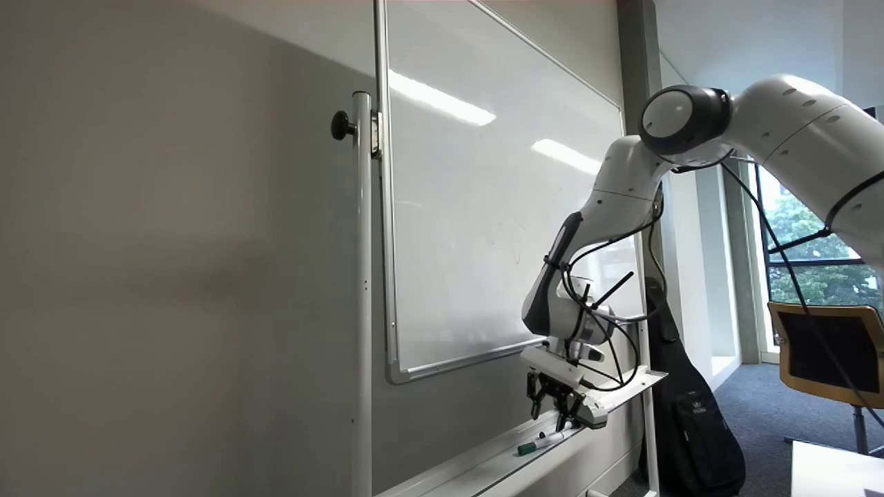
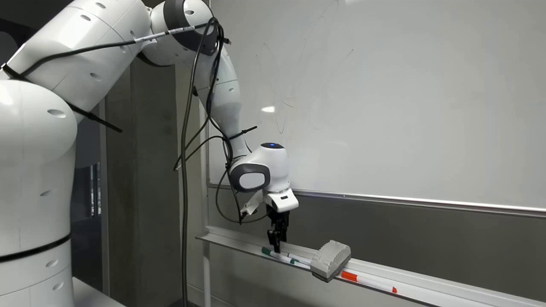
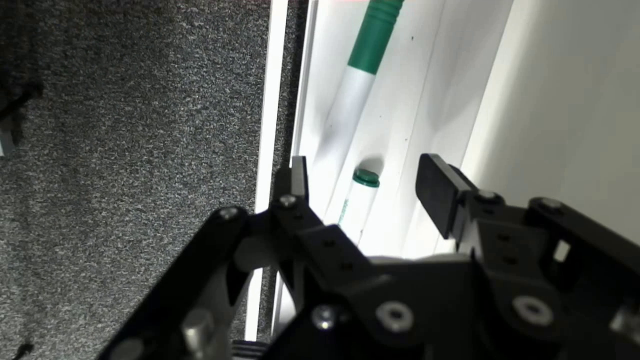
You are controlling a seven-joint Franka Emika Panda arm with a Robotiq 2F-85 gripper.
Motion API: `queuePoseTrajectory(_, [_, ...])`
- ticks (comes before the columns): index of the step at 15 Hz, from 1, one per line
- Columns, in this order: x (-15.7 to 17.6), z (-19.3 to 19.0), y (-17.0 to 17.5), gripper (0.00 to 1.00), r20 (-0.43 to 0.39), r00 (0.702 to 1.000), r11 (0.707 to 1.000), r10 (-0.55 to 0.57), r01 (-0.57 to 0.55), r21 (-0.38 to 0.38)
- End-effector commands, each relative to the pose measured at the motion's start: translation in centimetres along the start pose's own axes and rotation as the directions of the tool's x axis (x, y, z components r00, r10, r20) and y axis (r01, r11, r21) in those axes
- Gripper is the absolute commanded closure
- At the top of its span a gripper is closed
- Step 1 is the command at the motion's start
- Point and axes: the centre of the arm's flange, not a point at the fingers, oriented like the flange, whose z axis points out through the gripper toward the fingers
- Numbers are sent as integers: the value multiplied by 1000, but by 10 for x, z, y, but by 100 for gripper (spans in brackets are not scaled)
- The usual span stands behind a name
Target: Move the left marker to the left
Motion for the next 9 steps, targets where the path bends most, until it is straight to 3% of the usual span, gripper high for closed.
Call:
queuePoseTrajectory(1, [19, -1, -5, 39, 82, 990, 994, 111, -110, -12])
queuePoseTrajectory(3, [27, 1, -4, 39, 102, 984, 989, 149, -147, -31])
queuePoseTrajectory(4, [29, 2, -4, 29, 111, 980, 986, 164, -160, -39])
queuePoseTrajectory(5, [30, 1, -3, 13, 118, 978, 985, 171, -167, -47])
queuePoseTrajectory(7, [28, 4, 0, 2, 122, 979, 985, 161, -152, -84])
queuePoseTrajectory(8, [27, 2, 5, 0, 106, 985, 990, 132, -127, -59])
queuePoseTrajectory(9, [28, 3, 6, 11, 106, 985, 990, 133, -127, -64])
